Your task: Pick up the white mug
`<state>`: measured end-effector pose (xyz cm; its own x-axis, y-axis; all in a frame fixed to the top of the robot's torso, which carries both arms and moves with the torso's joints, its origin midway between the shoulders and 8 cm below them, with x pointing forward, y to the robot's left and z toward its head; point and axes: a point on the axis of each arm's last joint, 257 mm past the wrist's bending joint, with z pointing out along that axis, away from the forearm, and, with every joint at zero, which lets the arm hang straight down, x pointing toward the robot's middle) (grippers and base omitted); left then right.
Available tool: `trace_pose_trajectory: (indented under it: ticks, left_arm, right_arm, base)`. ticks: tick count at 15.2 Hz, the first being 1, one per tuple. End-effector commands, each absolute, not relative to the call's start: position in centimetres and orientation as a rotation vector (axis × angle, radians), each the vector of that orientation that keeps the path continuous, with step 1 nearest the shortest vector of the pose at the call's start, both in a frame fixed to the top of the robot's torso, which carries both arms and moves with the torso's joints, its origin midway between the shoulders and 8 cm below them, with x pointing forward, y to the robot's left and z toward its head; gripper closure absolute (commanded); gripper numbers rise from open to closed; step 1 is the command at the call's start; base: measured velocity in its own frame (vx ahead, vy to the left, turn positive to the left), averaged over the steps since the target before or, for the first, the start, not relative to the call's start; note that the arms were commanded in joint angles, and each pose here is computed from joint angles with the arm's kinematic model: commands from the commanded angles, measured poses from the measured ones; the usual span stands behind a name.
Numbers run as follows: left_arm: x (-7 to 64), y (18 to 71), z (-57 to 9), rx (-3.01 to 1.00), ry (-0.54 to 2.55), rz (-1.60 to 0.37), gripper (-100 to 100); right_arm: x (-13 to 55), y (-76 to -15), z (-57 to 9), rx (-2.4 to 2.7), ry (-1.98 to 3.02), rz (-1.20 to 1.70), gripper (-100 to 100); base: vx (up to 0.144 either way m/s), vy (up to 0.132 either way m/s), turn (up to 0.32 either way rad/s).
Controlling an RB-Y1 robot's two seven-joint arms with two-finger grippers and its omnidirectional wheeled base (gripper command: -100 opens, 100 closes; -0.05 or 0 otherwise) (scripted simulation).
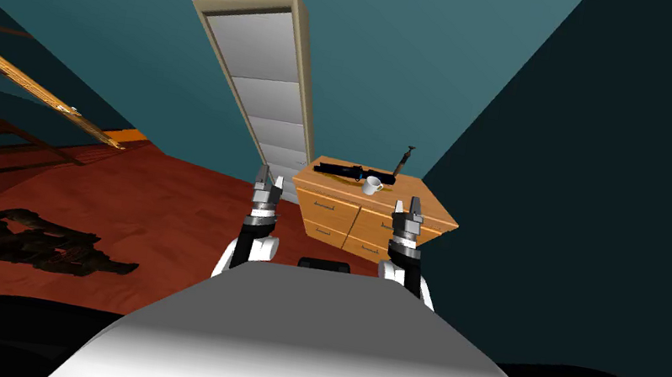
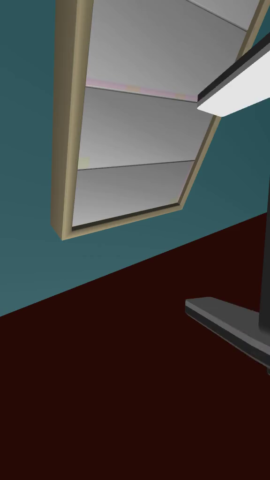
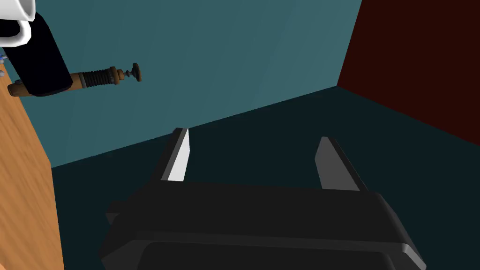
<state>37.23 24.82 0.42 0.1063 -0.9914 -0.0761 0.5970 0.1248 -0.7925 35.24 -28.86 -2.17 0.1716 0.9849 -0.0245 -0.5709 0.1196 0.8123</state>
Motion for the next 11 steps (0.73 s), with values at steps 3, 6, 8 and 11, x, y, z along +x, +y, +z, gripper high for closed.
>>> trace_pose_trajectory:
  ticks: [3,6,8,11]
  left_arm:
    - [37.2,24.8,0.4,-0.689,0.722,-1.317,0]
    - [37.2,24.8,0.4,-0.689,0.722,-1.317,0]
    - [37.2,24.8,0.4,-0.689,0.722,-1.317,0]
    - [37.2,24.8,0.4,-0.689,0.722,-1.317,0]
  right_arm:
    - [35.7,-28.1,-2.6,0.717,0.754,1.278,-100]
    - [36.0,-27.7,-2.9,0.684,0.804,1.28,-100]
    - [36.2,-27.4,-3.2,0.657,0.847,1.281,-100]
    - [36.5,-27.0,-3.6,0.623,0.901,1.28,-100]
  base:
    - [-0.018,-0.008,0.022]
    - [-0.028,-0.014,0.031]
    - [-0.036,-0.018,0.039]
    - [-0.027,-0.016,0.034]
